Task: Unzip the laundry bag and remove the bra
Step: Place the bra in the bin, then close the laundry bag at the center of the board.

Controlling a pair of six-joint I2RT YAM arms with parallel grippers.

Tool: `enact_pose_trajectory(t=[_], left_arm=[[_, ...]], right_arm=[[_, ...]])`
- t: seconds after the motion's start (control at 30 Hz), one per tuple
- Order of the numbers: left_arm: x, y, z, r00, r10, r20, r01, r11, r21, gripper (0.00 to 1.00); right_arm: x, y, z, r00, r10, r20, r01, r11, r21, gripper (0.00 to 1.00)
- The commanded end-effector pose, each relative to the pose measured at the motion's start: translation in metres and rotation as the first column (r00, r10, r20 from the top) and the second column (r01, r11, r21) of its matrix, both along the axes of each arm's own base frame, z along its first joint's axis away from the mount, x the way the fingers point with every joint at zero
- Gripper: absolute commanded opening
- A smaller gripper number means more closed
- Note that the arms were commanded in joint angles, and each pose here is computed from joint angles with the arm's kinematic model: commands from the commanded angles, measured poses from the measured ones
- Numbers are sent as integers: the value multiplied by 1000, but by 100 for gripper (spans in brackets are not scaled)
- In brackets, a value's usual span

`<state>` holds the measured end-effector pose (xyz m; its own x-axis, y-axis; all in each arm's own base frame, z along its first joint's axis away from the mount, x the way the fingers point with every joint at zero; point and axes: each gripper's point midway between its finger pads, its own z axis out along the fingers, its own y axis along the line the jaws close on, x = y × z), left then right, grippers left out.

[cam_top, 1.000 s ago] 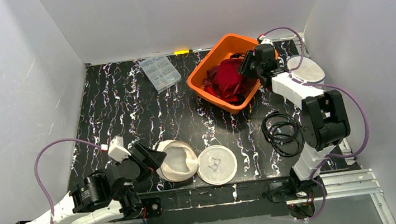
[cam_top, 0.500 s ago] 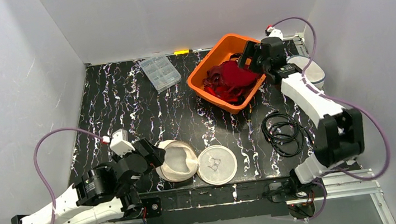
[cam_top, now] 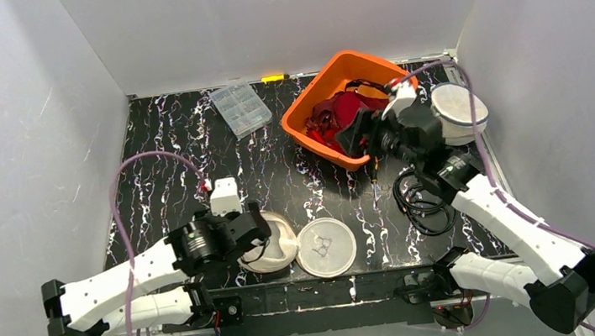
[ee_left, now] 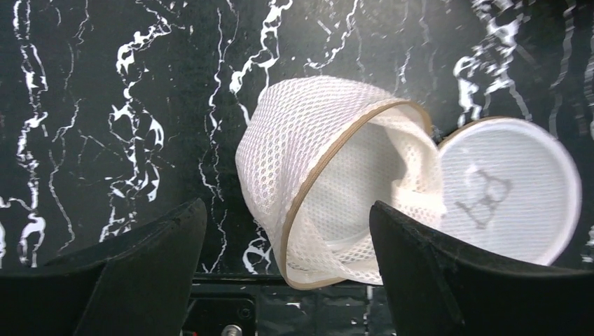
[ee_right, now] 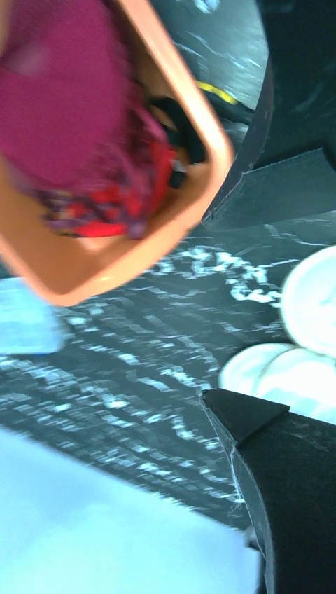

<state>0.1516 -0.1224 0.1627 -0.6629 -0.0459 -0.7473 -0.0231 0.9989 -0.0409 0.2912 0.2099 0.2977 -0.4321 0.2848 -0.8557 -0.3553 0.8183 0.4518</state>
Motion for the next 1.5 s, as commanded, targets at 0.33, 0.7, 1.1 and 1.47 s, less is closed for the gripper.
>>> enact_pose_trajectory(t=[0.33,0.7,1.1,1.47], left_arm=[[0,14,-26,997,49,-60,-37,981,189,57],[-5,7,-49,994,32,-104,-16,988,155,31],[-11,-2,-48,993,-15,-116,22,998,58,6],[-14,-11,-46,993,-56,-108,53,998,-31,0]], right_arm=[[-99,15,-192,882,83,-464,-134,988,-78,77],[-145,0,-258,783,-41,-620,-107,974,-199,73],[-163,7,-281,772,-59,-633,-124,962,-242,52],[-152,4,-230,849,-49,-526,-102,961,-255,1]])
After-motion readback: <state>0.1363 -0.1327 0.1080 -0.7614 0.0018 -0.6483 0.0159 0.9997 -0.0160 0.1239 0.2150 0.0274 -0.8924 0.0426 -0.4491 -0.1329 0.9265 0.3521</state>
